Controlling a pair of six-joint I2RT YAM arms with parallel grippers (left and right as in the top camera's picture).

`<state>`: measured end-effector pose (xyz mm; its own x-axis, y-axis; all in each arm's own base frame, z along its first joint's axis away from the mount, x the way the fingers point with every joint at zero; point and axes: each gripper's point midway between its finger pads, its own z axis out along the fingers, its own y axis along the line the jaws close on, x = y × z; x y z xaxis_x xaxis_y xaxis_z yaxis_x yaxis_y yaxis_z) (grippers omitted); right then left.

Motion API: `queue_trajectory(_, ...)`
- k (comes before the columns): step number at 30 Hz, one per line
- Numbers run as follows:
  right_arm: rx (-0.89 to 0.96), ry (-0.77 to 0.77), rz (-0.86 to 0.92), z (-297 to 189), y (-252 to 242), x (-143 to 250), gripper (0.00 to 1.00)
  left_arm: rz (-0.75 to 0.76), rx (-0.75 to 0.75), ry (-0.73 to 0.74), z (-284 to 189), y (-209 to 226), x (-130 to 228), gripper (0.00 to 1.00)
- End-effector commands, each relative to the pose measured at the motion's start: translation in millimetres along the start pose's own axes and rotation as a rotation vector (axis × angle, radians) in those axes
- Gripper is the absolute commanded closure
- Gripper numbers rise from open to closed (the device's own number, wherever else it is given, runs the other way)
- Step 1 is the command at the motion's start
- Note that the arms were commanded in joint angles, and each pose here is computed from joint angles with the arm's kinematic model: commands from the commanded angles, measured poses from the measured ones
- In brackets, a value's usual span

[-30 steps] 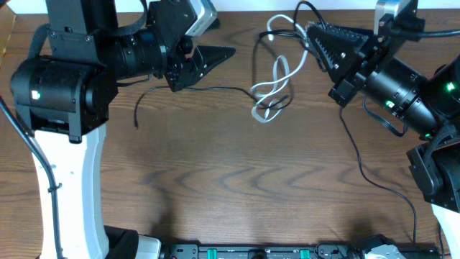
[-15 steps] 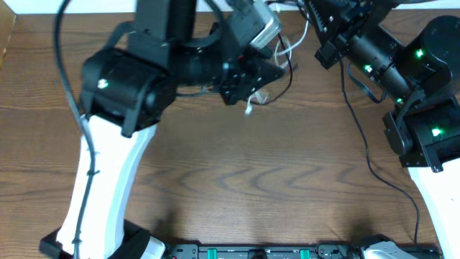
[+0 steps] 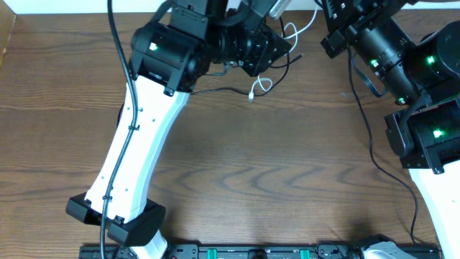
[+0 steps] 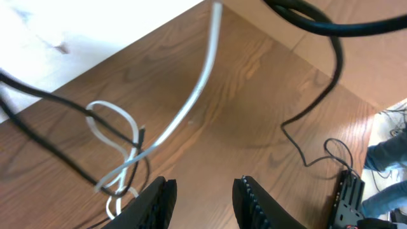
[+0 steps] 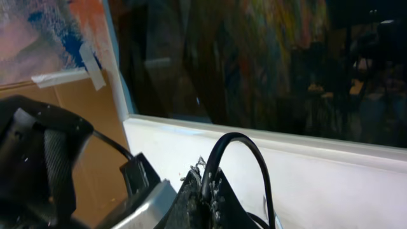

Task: Untangle cables

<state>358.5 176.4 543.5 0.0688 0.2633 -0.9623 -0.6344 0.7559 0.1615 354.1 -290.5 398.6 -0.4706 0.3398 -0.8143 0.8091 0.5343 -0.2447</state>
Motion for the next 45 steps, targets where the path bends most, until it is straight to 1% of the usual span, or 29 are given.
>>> queue_trajectory(1,-0.005,-0.079,0.014,-7,10,-32,0.99,0.013,0.016,0.010,14,-10,1,0.65)
queue_trajectory(3,-0.007,-0.082,0.014,-9,12,-38,0.99,0.028,-0.023,0.011,22,-7,1,0.65)
queue_trajectory(8,-0.030,-0.103,0.056,-10,17,-45,0.99,0.044,-0.025,-0.013,28,-6,-4,0.65)
queue_trajectory(12,-0.058,-0.108,0.076,-12,23,-50,0.99,0.039,-0.091,0.000,37,11,2,0.65)
queue_trajectory(18,-0.078,-0.084,0.081,-12,26,-45,0.99,0.057,-0.124,-0.019,41,19,-1,0.65)
queue_trajectory(20,-0.072,-0.066,0.087,-11,25,-40,0.99,0.061,-0.161,-0.024,40,25,-3,0.65)
queue_trajectory(21,-0.077,-0.054,0.091,-11,25,-38,0.99,0.086,-0.167,-0.024,39,26,-3,0.65)
queue_trajectory(24,-0.094,-0.029,0.097,-11,28,-32,0.99,0.203,-0.167,-0.005,39,26,-1,0.64)
queue_trajectory(26,-0.109,-0.022,0.098,-11,31,-31,0.99,0.234,-0.162,0.001,39,25,0,0.64)
queue_trajectory(28,-0.136,-0.016,0.102,-12,35,-30,0.99,0.294,-0.117,0.002,41,17,1,0.60)
queue_trajectory(31,-0.165,-0.004,0.115,-13,40,-29,0.99,0.313,-0.078,-0.015,41,10,-2,0.57)
queue_trajectory(35,-0.183,0.003,0.121,-13,44,-28,0.99,0.314,-0.071,-0.018,41,9,-2,0.57)
queue_trajectory(36,-0.193,0.004,0.120,-13,45,-28,0.99,0.304,-0.071,-0.019,41,9,-3,0.58)
queue_trajectory(38,-0.208,0.004,0.126,-14,49,-28,0.99,0.264,-0.072,-0.029,41,9,-5,0.71)
queue_trajectory(40,-0.221,0.005,0.128,-14,52,-28,0.99,0.246,-0.072,-0.037,41,9,-7,0.72)
queue_trajectory(42,-0.227,0.004,0.133,-14,54,-28,0.99,0.232,-0.074,-0.045,42,10,-9,0.76)
queue_trajectory(44,-0.227,0.004,0.132,-14,54,-29,0.99,0.232,-0.074,-0.046,43,10,-9,0.86)
queue_trajectory(45,-0.226,0.005,0.132,-14,54,-28,0.99,0.232,-0.074,-0.046,43,10,-9,0.90)
